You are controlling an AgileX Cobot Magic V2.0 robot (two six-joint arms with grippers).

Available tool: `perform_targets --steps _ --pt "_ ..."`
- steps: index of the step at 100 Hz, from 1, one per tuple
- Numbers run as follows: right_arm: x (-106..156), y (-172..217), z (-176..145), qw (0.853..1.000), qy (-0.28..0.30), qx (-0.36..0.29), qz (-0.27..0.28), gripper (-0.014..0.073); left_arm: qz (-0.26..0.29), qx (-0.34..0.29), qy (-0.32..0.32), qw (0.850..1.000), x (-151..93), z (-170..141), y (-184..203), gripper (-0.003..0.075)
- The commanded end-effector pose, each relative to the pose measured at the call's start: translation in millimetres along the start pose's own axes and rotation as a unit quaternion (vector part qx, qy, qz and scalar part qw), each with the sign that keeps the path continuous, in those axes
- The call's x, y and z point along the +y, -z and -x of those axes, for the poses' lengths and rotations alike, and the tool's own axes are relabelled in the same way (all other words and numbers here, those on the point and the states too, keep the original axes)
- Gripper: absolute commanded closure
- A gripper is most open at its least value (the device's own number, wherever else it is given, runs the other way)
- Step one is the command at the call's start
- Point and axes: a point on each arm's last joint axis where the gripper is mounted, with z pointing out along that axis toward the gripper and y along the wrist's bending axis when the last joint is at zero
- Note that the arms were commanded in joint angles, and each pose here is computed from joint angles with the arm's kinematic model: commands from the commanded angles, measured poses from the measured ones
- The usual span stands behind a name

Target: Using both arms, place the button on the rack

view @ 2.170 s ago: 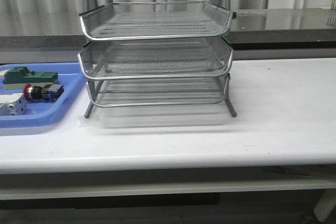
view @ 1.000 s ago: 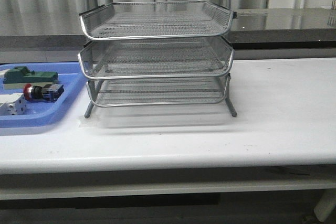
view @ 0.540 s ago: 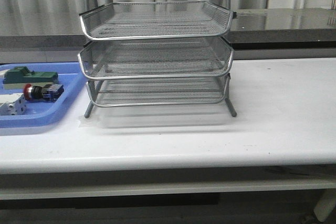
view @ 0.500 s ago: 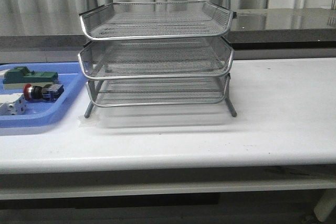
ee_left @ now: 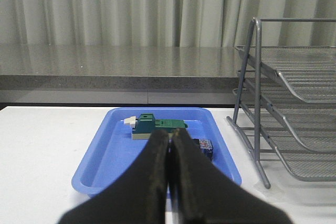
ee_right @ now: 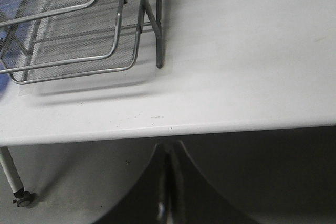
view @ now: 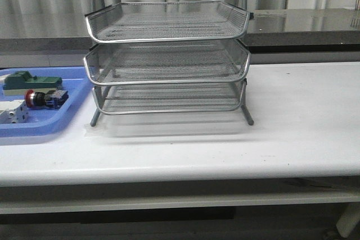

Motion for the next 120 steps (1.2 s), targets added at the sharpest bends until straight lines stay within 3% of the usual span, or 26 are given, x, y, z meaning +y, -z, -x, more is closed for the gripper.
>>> perform_targets --steps 1,18,25,56,92,120 --pt "4.1 5.6 14.6 0.999 -0.005 -0.043 0.011 0.0529 -0.001 -0.033 0.008 0.999 0.2 -6.7 1.8 0.0741" --pt "11.0 5.6 12.2 0.997 -0.057 -0.028 0.051 0.0171 -0.001 -0.033 0.008 0.999 0.2 -6.7 1.8 0.0741" --pt "13.2 5.9 12.5 0.995 -0.072 -0.028 0.063 0.0104 -0.001 -0.033 0.008 0.999 0.2 -6.7 1.8 0.0741" --pt "19.2 -21.9 18.5 0.984 -0.141 0.008 0.11 0.0109 -0.001 -0.033 0.008 0.999 0.2 -6.7 1.8 0.0741" --pt "10.4 -108.3 23.7 0.976 -0.167 0.052 0.127 0.0109 -0.001 -0.033 0.008 0.999 0.2 -6.7 1.8 0.0741" --pt "17.3 -169.3 29.7 0.968 -0.171 0.071 0.172 0.0109 -0.001 -0.033 0.008 0.999 0.2 -6.7 1.8 0.0741"
